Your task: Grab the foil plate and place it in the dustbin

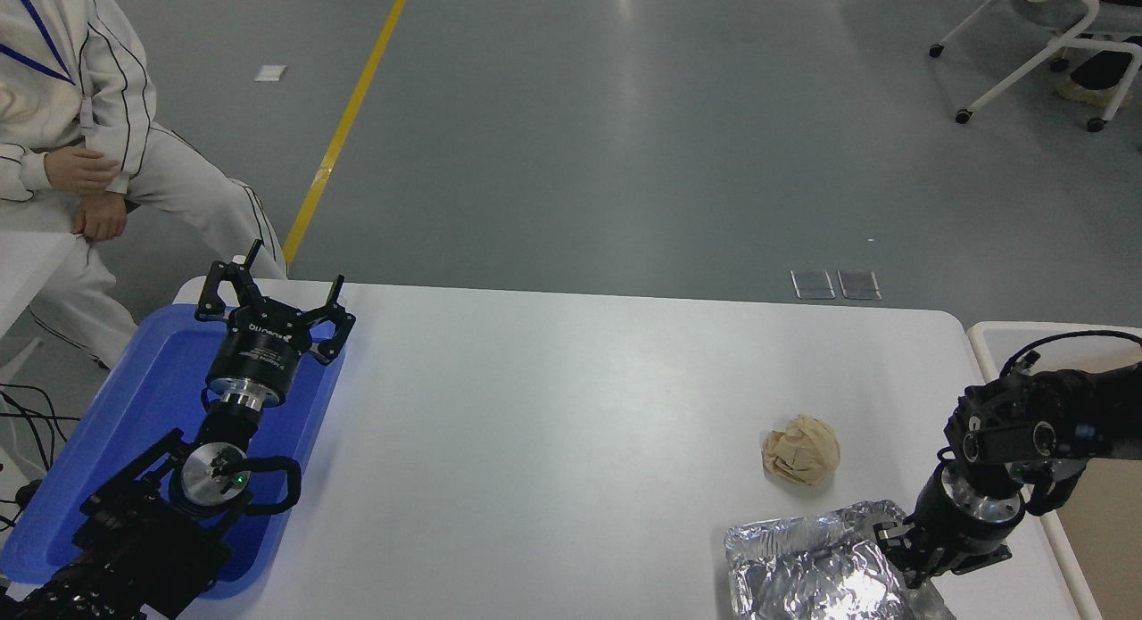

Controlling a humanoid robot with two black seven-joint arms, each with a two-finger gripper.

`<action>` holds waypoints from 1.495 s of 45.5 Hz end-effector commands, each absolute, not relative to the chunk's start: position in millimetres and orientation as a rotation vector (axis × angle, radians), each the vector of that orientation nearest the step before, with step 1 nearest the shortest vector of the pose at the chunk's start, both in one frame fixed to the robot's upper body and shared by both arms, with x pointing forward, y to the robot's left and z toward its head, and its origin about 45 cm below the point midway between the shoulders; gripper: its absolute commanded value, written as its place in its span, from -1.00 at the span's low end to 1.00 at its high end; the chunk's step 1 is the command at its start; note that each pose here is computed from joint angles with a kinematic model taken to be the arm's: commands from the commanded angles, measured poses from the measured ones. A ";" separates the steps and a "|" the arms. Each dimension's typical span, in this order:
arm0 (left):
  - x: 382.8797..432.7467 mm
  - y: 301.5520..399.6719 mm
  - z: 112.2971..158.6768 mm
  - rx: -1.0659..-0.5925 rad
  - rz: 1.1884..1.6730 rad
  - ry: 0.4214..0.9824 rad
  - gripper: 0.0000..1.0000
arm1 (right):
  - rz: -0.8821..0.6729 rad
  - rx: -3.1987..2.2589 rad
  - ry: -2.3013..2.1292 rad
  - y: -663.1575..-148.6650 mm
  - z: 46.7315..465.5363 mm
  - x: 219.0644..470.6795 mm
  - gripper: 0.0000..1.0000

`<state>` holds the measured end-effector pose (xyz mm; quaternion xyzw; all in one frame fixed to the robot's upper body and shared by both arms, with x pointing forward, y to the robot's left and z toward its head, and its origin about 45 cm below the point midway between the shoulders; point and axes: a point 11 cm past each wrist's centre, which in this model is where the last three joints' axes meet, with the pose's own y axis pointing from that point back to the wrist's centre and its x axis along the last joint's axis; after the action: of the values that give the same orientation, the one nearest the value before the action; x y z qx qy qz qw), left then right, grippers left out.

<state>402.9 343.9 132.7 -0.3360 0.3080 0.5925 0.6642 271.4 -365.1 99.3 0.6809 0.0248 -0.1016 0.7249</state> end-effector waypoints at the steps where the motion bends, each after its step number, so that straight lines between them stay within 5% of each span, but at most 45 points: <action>1: 402.9 343.8 132.7 -0.759 1.338 0.696 1.00 | -0.265 1.498 0.047 -372.4 116.4 278.0 -1.00; 14: 402.9 343.8 132.7 -0.759 1.338 0.696 1.00 | -0.309 1.469 0.131 -372.4 148.9 287.5 -1.00; 47: 402.9 343.8 132.7 -0.759 1.338 0.696 1.00 | 0.000 1.501 -0.083 -341.3 272.4 378.3 -1.00; 68: 402.9 343.8 132.7 -0.759 1.338 0.696 1.00 | 0.097 1.474 -0.175 -345.8 325.5 396.5 -1.00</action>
<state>402.9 343.9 132.7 -0.3361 0.3081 0.5925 0.6641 387.6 -343.3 296.5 0.6825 -0.0609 0.0186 0.7281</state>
